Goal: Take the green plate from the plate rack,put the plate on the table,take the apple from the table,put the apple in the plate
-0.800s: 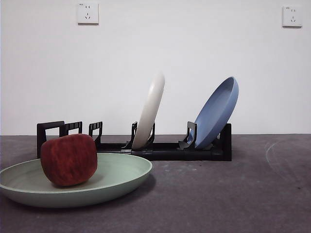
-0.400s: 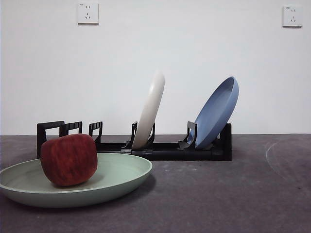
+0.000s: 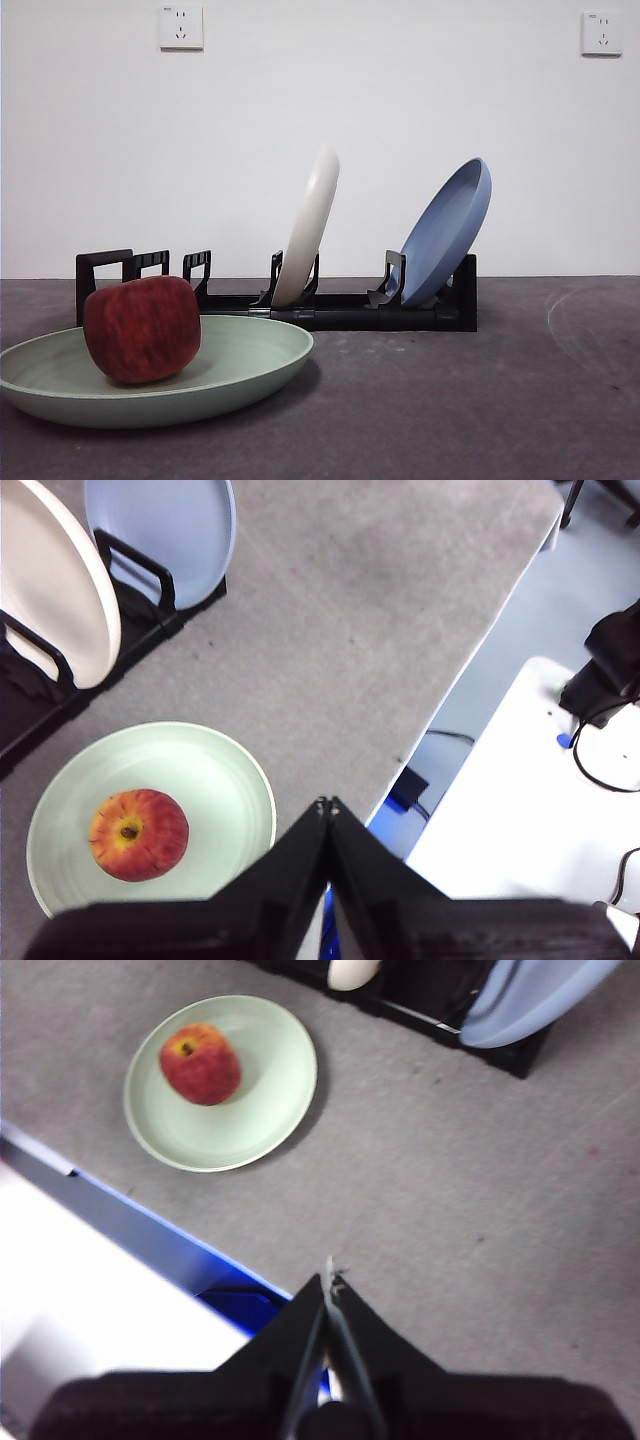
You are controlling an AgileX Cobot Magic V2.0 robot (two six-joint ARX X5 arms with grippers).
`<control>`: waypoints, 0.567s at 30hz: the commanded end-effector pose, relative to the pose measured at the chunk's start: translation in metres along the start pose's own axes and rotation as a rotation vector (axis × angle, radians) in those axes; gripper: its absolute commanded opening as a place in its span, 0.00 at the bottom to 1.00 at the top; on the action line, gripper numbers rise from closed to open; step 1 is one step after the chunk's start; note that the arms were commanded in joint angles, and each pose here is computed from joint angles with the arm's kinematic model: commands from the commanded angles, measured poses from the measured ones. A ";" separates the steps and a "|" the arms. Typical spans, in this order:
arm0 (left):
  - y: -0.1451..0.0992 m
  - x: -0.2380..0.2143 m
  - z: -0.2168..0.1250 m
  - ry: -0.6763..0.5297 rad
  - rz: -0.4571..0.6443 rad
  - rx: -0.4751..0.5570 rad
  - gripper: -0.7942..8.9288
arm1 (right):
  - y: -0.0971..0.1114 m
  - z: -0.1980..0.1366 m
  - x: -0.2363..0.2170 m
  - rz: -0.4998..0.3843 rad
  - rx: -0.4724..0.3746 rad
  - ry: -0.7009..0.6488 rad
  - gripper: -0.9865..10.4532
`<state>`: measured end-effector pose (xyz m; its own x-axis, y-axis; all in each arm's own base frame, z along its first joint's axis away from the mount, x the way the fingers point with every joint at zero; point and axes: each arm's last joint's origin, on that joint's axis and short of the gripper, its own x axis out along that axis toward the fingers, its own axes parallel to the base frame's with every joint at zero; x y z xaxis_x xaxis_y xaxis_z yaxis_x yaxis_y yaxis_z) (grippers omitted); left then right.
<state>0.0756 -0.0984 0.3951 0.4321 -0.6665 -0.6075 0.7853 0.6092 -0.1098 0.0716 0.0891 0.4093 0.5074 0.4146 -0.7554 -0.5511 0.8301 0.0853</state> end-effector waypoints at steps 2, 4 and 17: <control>0.004 -0.003 0.001 -0.022 0.035 -0.024 0.08 | -0.002 -0.003 0.002 -0.069 0.002 0.009 0.09; 0.008 -0.011 -0.001 -0.050 0.048 -0.047 0.08 | -0.003 -0.002 0.002 -0.100 0.002 -0.002 0.09; 0.053 -0.017 -0.067 -0.767 0.372 -0.225 0.08 | -0.006 -0.001 0.001 -0.178 0.001 -0.029 0.09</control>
<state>0.0775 -0.0275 0.3673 0.8793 -0.4762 0.0039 0.4689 0.8645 -0.1810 0.0749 0.0854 0.4103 0.6268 0.2928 -0.7221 -0.4565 0.8890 -0.0358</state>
